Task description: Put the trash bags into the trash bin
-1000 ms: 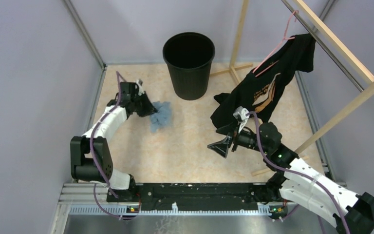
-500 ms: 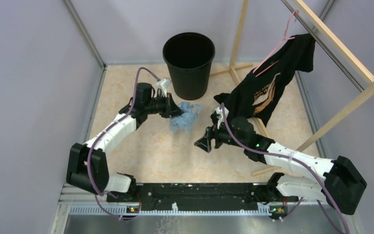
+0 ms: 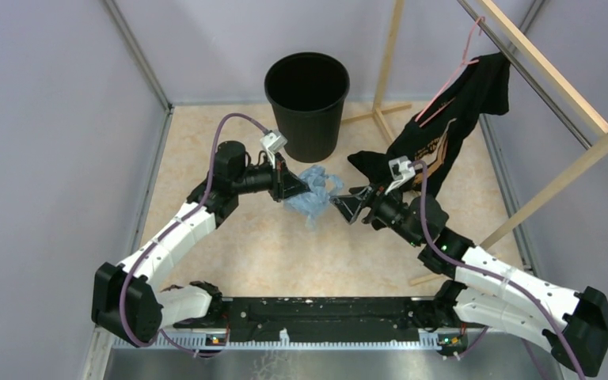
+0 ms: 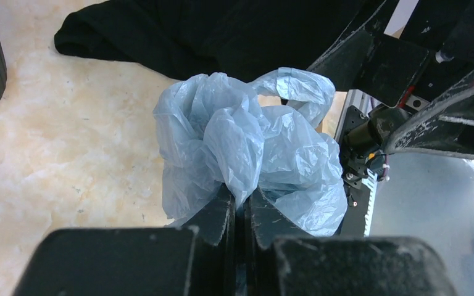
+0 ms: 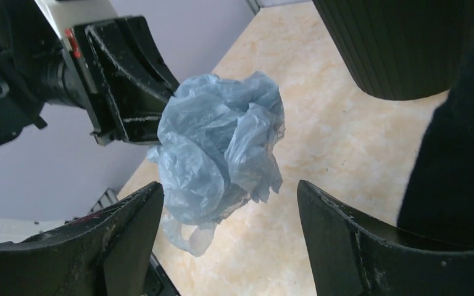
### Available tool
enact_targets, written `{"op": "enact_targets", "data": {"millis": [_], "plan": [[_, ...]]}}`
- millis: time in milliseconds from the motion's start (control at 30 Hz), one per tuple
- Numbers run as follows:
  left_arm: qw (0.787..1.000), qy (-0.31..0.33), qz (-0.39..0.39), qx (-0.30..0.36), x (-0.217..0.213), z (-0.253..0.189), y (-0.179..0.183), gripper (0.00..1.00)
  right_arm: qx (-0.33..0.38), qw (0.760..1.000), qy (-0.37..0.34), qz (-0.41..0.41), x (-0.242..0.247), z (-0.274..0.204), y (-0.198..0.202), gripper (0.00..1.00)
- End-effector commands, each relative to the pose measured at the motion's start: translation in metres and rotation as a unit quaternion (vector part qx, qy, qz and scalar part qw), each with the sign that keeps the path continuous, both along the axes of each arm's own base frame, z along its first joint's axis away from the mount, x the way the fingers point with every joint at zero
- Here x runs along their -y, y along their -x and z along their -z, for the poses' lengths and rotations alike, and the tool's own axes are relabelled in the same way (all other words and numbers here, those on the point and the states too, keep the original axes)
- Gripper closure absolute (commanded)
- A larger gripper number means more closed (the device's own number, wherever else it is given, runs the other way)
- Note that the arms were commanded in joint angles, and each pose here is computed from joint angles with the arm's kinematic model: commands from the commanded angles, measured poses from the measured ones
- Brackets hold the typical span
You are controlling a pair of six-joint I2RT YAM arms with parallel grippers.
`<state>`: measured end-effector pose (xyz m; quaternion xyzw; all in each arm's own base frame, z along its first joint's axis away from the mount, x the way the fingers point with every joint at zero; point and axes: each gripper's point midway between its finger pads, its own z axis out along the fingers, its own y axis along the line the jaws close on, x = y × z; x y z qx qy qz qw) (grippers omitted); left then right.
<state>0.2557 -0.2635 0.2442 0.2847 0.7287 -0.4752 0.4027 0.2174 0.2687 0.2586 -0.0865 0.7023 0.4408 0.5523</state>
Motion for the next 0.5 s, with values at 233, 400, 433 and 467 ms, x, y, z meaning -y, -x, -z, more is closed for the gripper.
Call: {"op": "enact_targets", "data": {"millis": [233, 400, 433, 467], "plan": [[0.999, 0.016, 0.031, 0.040, 0.008, -0.011, 0.005, 1.00, -0.045, 0.995, -0.004, 0.092, 0.013, -0.017, -0.028, 0.31], [0.998, 0.013, 0.036, 0.044, 0.009, -0.010, 0.008, 1.00, -0.062, 0.995, 0.006, 0.074, 0.002, 0.000, -0.028, 0.49], [0.998, 0.013, 0.037, 0.045, 0.010, -0.009, 0.009, 1.00, -0.058, 0.995, 0.004, 0.075, 0.003, 0.002, -0.027, 0.56], [0.998, 0.013, 0.040, 0.044, 0.010, -0.009, 0.010, 1.00, -0.052, 0.996, 0.003, 0.076, 0.005, 0.003, -0.027, 0.65]]}}
